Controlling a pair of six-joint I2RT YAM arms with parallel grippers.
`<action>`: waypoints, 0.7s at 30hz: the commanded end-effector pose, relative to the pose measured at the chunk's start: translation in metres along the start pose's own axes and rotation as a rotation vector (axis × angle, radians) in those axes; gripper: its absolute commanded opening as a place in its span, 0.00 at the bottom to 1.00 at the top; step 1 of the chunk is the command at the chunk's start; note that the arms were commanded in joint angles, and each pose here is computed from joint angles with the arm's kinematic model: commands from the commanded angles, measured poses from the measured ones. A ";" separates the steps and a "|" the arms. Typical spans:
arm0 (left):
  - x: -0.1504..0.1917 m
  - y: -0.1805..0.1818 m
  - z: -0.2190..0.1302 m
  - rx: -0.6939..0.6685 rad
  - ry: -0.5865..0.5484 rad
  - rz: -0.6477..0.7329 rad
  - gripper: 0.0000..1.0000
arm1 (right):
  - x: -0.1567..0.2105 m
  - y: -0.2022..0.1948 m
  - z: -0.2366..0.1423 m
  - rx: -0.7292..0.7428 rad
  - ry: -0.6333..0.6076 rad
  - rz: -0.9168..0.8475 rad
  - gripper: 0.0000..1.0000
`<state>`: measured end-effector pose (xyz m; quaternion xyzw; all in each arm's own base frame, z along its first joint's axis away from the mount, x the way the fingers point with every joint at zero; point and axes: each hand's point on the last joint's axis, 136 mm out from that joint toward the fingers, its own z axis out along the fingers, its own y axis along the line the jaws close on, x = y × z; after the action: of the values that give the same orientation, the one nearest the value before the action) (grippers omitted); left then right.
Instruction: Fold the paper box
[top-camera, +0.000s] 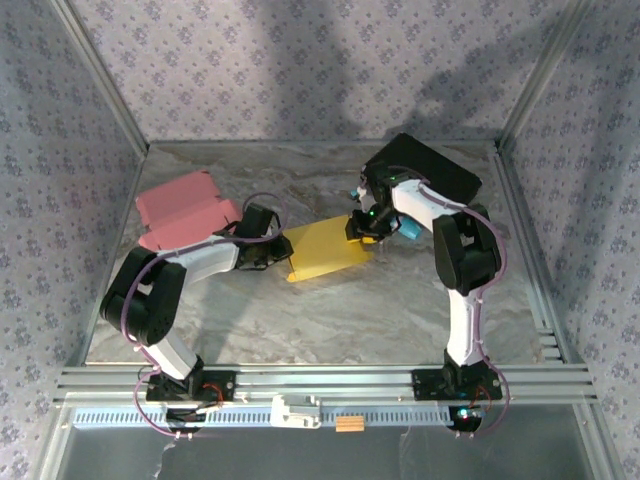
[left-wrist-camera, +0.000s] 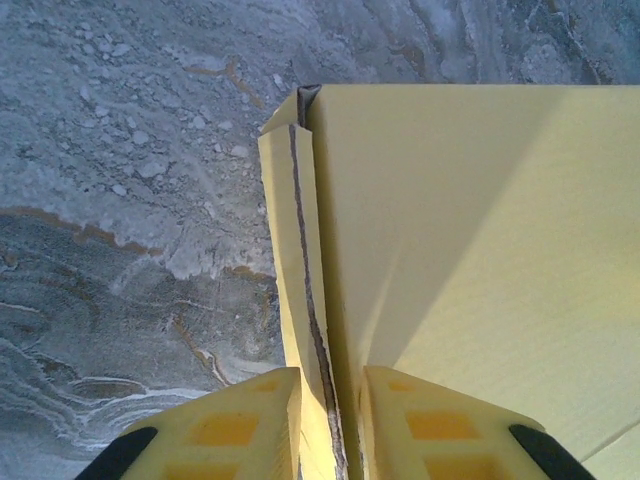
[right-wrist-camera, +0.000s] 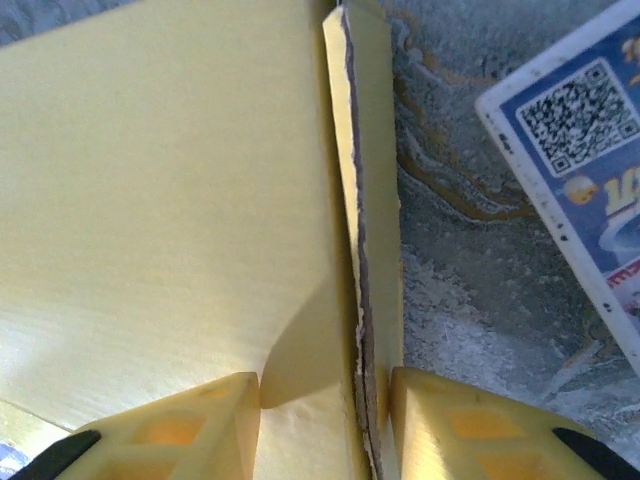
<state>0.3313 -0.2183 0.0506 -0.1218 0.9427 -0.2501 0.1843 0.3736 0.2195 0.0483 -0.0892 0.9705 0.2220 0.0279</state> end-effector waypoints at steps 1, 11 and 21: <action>0.016 0.009 0.005 -0.026 0.051 0.005 0.26 | 0.023 0.006 0.009 -0.023 0.070 0.007 0.37; 0.044 0.022 -0.003 -0.041 0.112 0.006 0.25 | 0.058 0.022 0.012 0.013 0.101 -0.024 0.27; 0.055 0.024 -0.020 -0.024 0.079 0.001 0.14 | 0.076 0.033 0.019 -0.013 0.112 -0.024 0.23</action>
<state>0.2934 -0.2059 0.0491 -0.1202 0.9438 -0.2492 0.1809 0.3149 0.2328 0.0451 -0.1048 0.9729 0.2060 0.0087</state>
